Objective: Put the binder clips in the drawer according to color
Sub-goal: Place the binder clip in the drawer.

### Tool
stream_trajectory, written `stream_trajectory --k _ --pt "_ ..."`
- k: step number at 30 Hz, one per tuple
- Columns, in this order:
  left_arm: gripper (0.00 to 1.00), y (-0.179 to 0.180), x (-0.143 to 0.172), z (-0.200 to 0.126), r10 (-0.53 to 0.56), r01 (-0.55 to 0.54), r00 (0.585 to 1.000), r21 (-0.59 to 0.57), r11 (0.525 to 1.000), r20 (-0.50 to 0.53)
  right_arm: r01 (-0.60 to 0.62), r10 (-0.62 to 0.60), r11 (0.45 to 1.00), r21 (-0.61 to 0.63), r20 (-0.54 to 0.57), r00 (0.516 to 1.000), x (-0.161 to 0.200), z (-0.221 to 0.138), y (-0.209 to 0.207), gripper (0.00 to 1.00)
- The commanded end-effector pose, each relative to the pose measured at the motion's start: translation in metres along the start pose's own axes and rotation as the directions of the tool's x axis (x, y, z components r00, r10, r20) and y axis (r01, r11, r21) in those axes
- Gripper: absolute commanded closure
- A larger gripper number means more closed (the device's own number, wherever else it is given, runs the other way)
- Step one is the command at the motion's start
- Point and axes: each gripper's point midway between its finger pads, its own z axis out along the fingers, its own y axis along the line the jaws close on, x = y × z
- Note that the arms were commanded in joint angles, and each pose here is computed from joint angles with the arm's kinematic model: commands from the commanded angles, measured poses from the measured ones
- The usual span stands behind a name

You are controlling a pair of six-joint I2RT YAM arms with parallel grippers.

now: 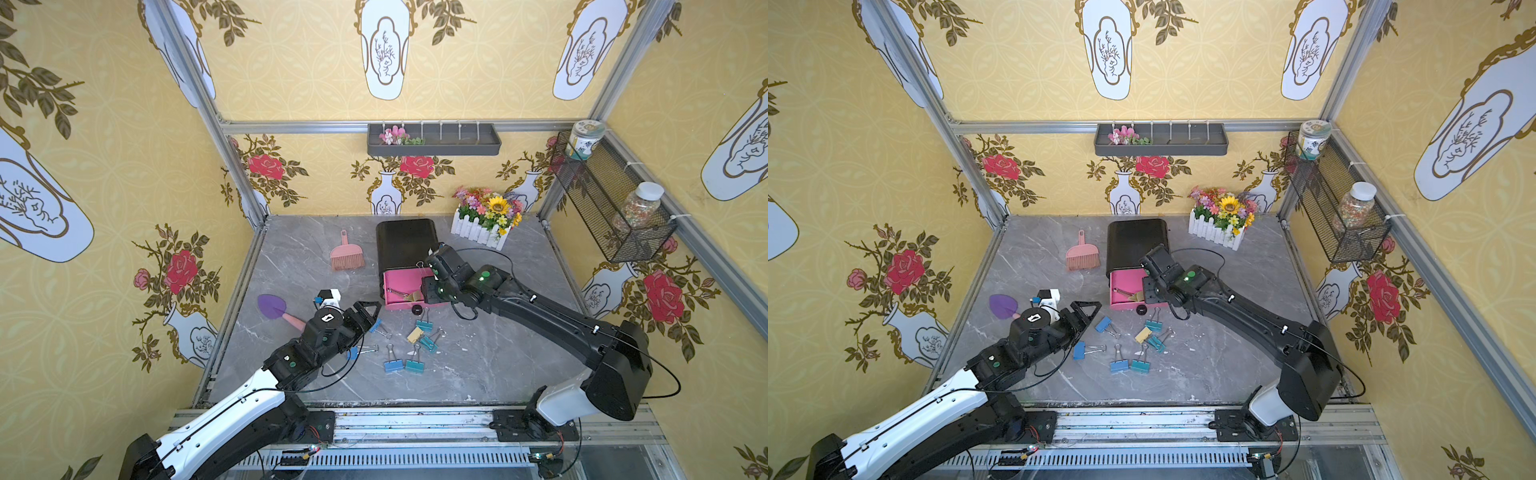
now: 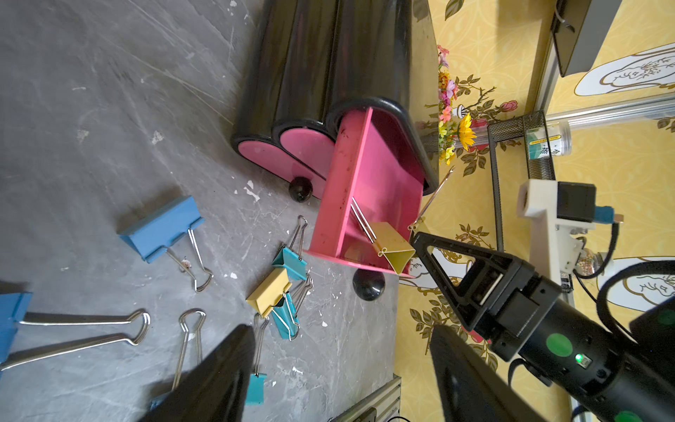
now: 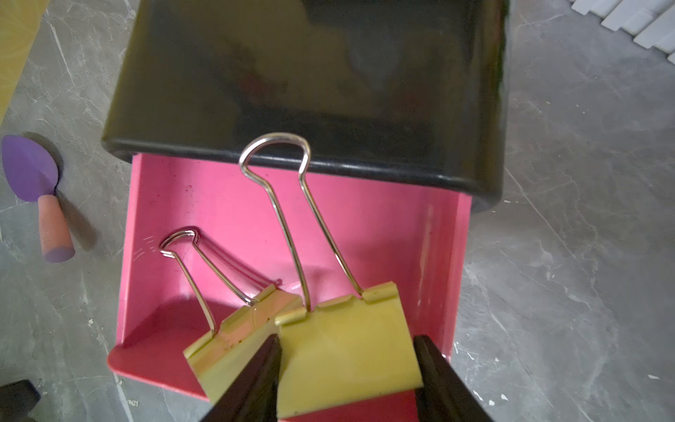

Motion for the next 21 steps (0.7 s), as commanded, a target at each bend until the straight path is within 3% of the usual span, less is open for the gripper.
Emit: stream_trajectory --k 1,5,9,14,17,21 --pt "0.19 0.003 0.0 0.001 -0.003 0.003 1.0 -0.005 1.0 0.003 0.005 -0.005 1.0 -0.014 0.039 0.999 -0.01 -0.004 0.004 0.38" --pt "0.19 0.003 0.0 0.001 -0.003 0.003 1.0 -0.006 1.0 0.002 0.008 -0.006 1.0 -0.025 0.08 0.997 -0.018 -0.018 0.004 0.26" --pt "0.19 0.001 0.0 0.003 0.0 0.0 1.0 -0.001 1.0 0.0 0.005 -0.001 0.999 -0.031 0.121 0.993 -0.026 -0.036 0.002 0.22" --pt "0.19 -0.002 0.001 0.007 0.006 -0.006 1.0 0.0 1.0 -0.008 -0.001 0.004 1.0 -0.02 0.123 0.992 -0.021 -0.048 -0.006 0.23" --pt "0.2 -0.003 0.002 0.009 0.005 -0.005 1.0 0.002 1.0 -0.015 -0.017 0.018 1.0 -0.017 0.103 0.994 -0.005 -0.051 -0.011 0.31" --pt "0.2 -0.002 0.004 0.011 0.008 -0.008 1.0 -0.003 1.0 -0.022 0.002 -0.001 1.0 -0.011 0.065 0.998 0.021 -0.048 -0.007 0.34"
